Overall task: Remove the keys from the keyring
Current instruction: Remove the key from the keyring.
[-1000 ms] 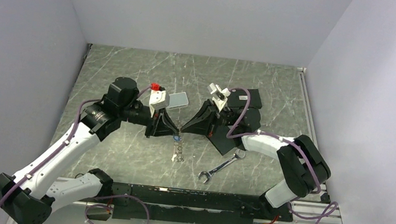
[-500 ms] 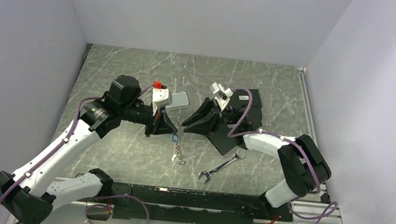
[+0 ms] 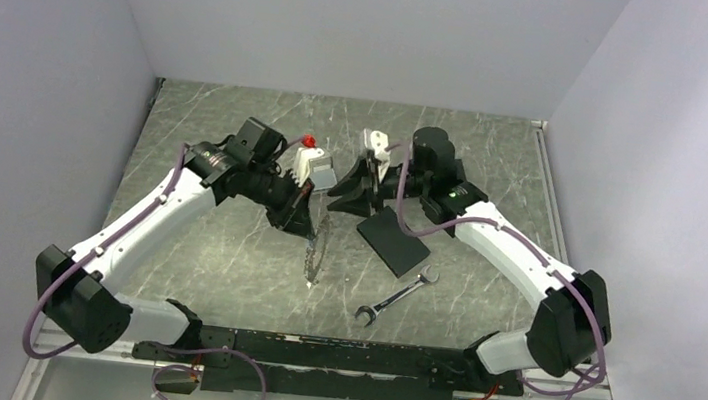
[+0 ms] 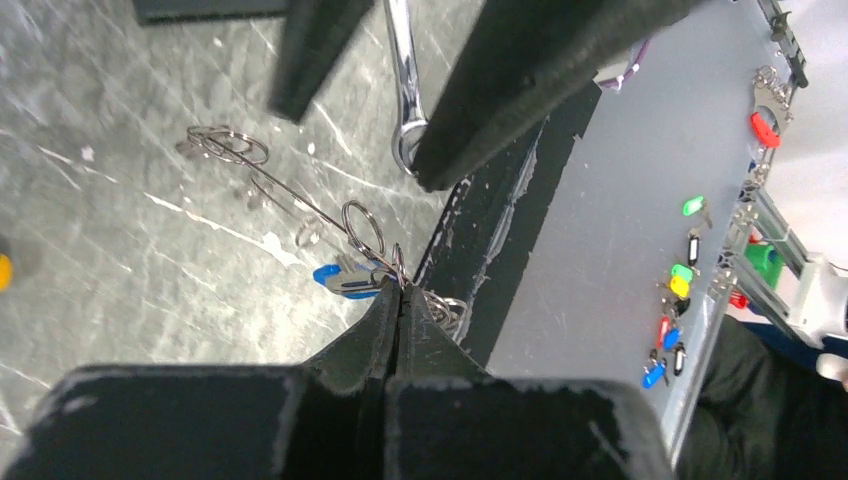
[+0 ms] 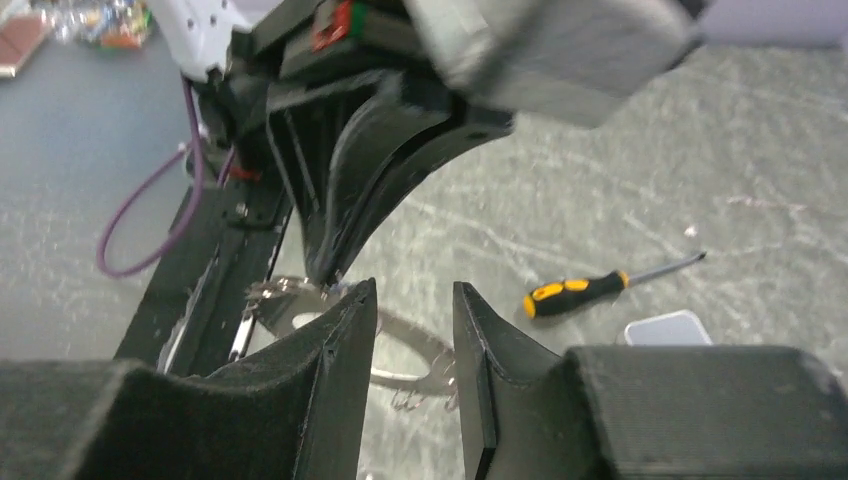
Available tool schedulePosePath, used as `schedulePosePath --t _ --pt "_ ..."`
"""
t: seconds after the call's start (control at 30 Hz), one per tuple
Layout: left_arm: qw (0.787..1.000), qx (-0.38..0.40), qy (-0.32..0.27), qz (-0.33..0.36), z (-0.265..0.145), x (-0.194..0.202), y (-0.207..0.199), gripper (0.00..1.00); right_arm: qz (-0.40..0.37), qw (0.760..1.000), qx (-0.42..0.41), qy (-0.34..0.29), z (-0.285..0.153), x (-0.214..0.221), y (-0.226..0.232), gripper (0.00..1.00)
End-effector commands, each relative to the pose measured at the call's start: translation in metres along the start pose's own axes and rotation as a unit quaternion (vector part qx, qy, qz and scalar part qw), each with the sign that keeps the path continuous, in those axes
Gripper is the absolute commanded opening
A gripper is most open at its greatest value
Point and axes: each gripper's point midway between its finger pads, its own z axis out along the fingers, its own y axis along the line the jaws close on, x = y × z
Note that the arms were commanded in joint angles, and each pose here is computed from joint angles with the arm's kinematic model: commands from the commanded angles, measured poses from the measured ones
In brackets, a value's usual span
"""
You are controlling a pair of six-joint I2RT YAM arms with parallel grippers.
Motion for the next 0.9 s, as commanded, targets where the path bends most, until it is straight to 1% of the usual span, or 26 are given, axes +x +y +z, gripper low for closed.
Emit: schedulePosePath --t 0.0,0.17,0.3,0.57,0.73,0.87 --pt "1.000 0.011 -0.003 -0.027 -0.007 -0.008 -0.012 0.00 -0.019 0.996 0.013 0.085 -0.014 0.043 0.015 0.37" --pt "0.996 0.021 0.004 -0.082 -0.005 -0.005 -0.010 0.00 -0.039 0.994 0.015 0.104 -0.012 0.043 0.025 0.36" --pt "0.994 0.041 0.006 -0.104 -0.002 -0.006 -0.012 0.00 -0.049 0.992 0.010 0.114 -0.003 0.045 0.036 0.36" --pt "0.993 0.045 0.012 -0.107 0.002 -0.004 -0.010 0.00 -0.067 0.991 0.002 0.117 0.013 0.037 0.044 0.36" --pt "0.993 0.050 0.012 -0.104 0.002 -0.005 -0.011 0.00 -0.074 0.989 0.011 0.125 0.020 0.041 0.040 0.32" --pt "0.993 0.050 0.013 -0.102 0.002 -0.003 -0.011 0.00 -0.064 0.990 0.015 0.121 0.022 0.039 0.038 0.29"
